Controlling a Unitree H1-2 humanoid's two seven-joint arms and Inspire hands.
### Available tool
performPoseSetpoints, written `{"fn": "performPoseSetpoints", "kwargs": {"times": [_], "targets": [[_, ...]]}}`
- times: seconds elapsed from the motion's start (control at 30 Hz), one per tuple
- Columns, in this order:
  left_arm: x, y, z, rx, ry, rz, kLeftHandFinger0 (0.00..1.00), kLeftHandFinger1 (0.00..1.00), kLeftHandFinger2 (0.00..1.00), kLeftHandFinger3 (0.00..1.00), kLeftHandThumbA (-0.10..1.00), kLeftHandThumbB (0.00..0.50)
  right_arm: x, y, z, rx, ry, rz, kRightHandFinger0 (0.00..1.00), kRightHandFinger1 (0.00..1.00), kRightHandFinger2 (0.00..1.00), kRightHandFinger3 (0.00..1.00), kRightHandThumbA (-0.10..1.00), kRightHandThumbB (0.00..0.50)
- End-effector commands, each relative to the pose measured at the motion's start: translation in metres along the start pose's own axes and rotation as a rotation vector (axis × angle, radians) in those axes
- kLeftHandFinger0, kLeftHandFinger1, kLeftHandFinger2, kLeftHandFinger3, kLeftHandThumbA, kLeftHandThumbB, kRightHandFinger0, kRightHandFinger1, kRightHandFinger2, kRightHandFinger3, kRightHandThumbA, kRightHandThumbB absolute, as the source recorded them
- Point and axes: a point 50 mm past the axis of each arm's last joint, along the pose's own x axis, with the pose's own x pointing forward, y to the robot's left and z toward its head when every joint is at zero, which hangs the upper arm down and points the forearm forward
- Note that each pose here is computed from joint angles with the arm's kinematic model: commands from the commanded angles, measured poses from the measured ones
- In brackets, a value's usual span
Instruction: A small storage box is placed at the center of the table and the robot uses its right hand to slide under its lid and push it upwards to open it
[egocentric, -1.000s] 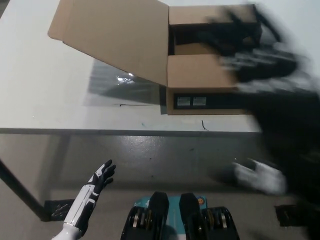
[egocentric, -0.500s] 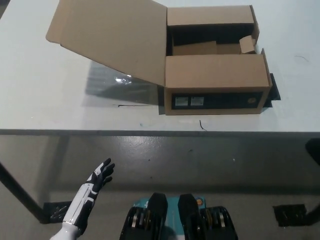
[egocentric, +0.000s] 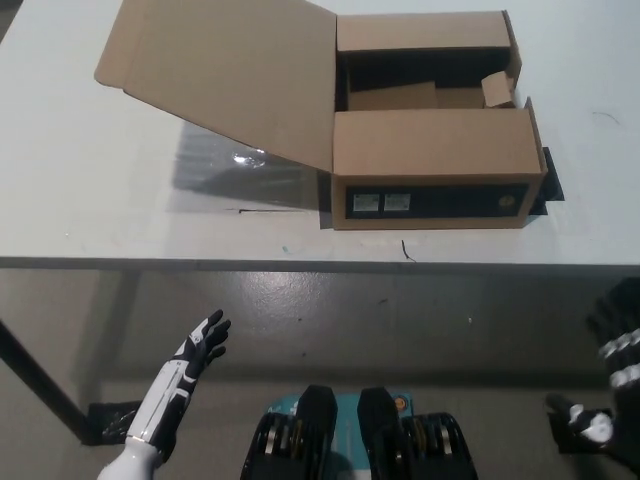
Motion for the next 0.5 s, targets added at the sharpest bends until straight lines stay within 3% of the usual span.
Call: {"fn": "performPoseSetpoints", "kwargs": {"times": [0.0,0.17,0.27,0.47], "targets": [[0.009,0.005,0.009,0.004,-0.067,-0.006,1.0,1.0,1.0,1.0,1.0,0.352,0.005,0.002,-0.017,-0.055,-0.025,0.011,1.0,1.0,1.0,1.0,1.0,0.258],[0.01,0.006,0.008,0.004,-0.069,0.0,1.0,1.0,1.0,1.0,1.0,0.349,0.005,0.001,-0.038,-0.055,0.044,0.013,1.0,1.0,1.0,1.0,1.0,0.261],[0.01,0.007,0.008,0.013,-0.069,0.001,1.0,1.0,1.0,1.0,1.0,0.343,0.003,0.005,-0.04,-0.034,0.052,0.02,1.0,1.0,1.0,1.0,1.0,0.214],[0.012,0.007,0.006,0.008,-0.066,0.002,1.0,1.0,1.0,1.0,1.0,0.347,0.0,0.005,-0.041,-0.06,0.066,0.032,1.0,1.0,1.0,1.0,1.0,0.22]]}}
